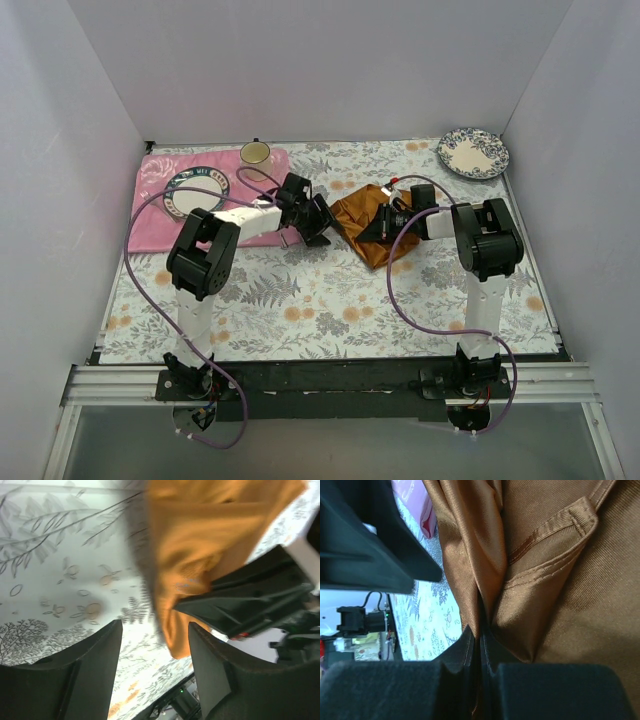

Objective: Fold the napkin, place the utensils inside, and roll it up
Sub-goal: Roll the napkin with the utensil

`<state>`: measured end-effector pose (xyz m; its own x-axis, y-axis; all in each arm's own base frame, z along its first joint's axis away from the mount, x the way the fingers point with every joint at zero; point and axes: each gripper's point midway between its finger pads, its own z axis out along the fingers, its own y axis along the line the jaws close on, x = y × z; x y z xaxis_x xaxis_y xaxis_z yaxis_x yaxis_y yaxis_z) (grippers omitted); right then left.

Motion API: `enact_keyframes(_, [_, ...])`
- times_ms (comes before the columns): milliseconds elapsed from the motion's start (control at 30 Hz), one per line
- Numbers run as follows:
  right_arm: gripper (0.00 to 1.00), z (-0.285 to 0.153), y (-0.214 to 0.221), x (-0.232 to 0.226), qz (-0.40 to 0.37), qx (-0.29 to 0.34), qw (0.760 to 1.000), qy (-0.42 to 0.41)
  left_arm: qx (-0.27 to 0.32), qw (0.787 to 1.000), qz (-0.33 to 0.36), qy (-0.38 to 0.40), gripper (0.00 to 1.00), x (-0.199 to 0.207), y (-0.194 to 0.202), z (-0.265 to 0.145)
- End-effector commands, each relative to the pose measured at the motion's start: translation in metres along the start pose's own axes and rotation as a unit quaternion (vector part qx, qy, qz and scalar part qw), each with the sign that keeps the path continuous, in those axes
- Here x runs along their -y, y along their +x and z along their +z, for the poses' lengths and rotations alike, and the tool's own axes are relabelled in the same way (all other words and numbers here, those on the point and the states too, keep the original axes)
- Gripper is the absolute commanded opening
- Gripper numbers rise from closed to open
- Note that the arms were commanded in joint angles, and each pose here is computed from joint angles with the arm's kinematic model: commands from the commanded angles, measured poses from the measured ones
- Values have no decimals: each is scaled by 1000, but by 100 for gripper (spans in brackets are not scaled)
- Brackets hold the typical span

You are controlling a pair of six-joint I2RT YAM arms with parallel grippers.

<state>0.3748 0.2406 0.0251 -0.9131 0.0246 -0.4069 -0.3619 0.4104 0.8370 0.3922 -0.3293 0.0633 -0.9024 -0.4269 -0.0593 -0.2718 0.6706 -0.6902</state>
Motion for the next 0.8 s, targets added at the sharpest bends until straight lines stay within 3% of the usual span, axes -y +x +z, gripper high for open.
enact_keyframes(0, [1,6,27,17,54,-21,998,14,58,996,3,65,60,29,-7,3])
enact_keyframes(67, [1,5,27,17,53,-21,998,13,64,995,9,81,61,37,-8,8])
enact_keyframes(400, [1,3,25,14,56,-20,998,6,84,995,-43,45,57,0,-7,45])
enact_keyframes(567, [1,2,23,12,57,-20,998,1,99,991,-31,79,56,-2,-8,57])
enact_keyframes(700, [1,1,24,12,61,-24,998,-6,110,991,-20,76,52,-16,-7,66])
enact_keyframes(767, [1,1,24,10,60,-27,998,-11,125,990,-4,64,42,-22,-12,69])
